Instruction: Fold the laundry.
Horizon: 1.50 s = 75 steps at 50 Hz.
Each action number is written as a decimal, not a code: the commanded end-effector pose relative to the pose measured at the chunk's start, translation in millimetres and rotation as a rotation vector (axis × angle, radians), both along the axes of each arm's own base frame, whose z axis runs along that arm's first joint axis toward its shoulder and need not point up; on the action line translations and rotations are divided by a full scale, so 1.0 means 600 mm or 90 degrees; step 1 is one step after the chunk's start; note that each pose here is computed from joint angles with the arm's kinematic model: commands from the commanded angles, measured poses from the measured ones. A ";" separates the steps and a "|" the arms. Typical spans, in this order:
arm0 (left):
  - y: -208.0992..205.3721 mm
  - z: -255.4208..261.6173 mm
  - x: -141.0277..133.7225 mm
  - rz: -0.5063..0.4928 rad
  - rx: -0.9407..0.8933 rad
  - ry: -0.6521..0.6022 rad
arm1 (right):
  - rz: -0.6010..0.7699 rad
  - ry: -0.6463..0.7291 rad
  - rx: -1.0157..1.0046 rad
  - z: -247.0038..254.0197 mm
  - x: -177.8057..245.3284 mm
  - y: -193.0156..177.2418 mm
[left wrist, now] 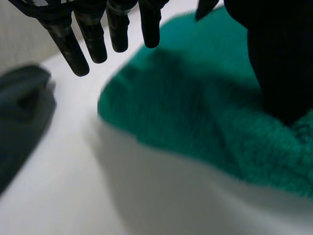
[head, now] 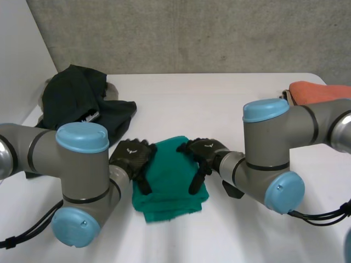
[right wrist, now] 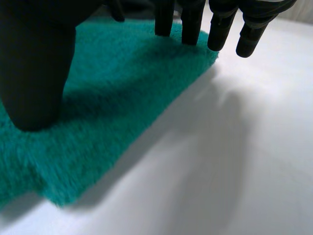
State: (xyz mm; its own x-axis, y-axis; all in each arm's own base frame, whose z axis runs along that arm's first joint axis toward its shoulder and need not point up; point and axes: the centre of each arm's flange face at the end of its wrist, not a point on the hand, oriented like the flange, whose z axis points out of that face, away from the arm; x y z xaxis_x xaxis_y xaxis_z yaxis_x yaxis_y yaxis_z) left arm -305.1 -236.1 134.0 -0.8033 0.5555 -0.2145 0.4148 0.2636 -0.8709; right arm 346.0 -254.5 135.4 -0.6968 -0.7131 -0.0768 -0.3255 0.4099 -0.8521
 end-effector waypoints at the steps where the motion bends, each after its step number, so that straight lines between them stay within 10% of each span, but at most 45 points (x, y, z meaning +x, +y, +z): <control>1: 0.009 -0.007 0.023 -0.004 0.057 -0.030 | -0.004 0.089 -0.052 -0.011 -0.008 -0.003; 16: -0.002 0.195 0.041 -0.063 -0.153 0.135 | 0.017 0.096 -0.410 0.120 -0.011 0.093; 36: 0.114 0.268 0.011 -0.496 0.047 0.288 | 0.124 0.084 -0.398 -0.033 -0.006 0.245; 75: 0.085 0.256 0.015 -0.429 0.020 0.295 | 0.077 0.045 -0.474 -0.067 0.076 0.117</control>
State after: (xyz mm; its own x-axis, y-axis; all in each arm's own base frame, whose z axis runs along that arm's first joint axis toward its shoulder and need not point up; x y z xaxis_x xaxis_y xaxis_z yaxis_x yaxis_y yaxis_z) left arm -298.7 -180.2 285.2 -0.2829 0.9562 0.0746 0.1068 0.1087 -0.9883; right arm 384.8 -177.0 96.7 -0.6066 -0.6204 0.4971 -0.3930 -0.3096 -0.8659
